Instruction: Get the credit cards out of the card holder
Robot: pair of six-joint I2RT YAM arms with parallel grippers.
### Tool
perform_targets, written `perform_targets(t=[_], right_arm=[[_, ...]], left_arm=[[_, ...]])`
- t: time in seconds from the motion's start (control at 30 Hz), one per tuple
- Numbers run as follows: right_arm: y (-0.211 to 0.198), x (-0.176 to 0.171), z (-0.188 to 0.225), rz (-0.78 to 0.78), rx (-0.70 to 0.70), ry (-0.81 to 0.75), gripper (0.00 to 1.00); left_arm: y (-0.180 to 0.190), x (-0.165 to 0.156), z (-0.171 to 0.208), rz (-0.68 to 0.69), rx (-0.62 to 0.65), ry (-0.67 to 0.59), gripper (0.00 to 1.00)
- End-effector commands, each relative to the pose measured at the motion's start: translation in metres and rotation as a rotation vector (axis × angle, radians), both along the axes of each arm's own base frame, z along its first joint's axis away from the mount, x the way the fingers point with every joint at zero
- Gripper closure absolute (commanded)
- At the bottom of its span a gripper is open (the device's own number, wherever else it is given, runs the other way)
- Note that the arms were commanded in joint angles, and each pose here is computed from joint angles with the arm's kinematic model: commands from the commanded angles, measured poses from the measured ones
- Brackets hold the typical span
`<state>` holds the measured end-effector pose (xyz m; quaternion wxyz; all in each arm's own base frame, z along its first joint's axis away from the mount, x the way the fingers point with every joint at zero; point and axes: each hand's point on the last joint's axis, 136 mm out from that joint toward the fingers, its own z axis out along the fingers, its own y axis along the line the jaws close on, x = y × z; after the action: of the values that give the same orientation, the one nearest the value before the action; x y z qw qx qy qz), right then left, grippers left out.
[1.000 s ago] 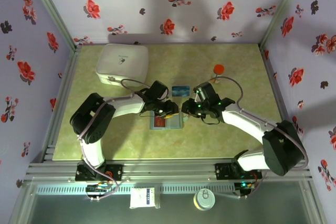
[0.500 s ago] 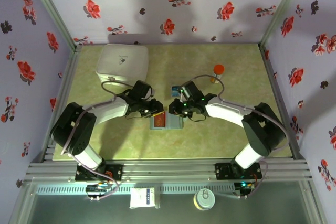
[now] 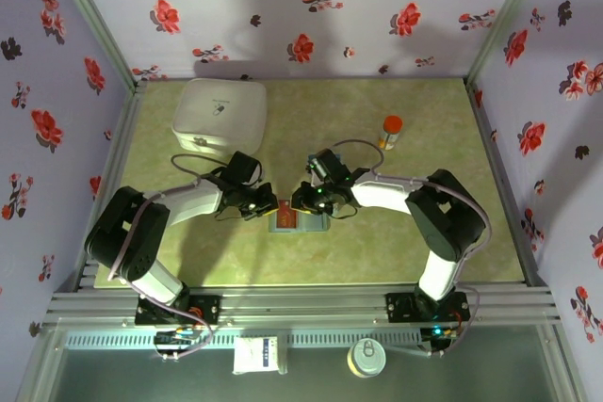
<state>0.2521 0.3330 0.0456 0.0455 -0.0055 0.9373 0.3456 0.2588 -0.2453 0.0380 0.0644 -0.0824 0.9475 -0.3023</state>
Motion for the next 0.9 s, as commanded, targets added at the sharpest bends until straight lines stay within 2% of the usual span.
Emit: perform_targets(t=[0.0, 0.53, 0.87], right_arm=[[0.013, 0.002, 0.007, 0.014, 0.038, 0.001, 0.75], [0.016, -0.001, -0.007, 0.025, 0.035, 0.030, 0.76], [0.024, -0.002, -0.005, 0.036, 0.081, 0.039, 0.82]], left_arm=[[0.006, -0.003, -0.009, -0.010, 0.026, 0.010, 0.96], [0.012, -0.008, -0.025, -0.009, 0.060, 0.050, 1.00], [0.012, -0.008, -0.027, -0.007, 0.060, 0.056, 1.00]])
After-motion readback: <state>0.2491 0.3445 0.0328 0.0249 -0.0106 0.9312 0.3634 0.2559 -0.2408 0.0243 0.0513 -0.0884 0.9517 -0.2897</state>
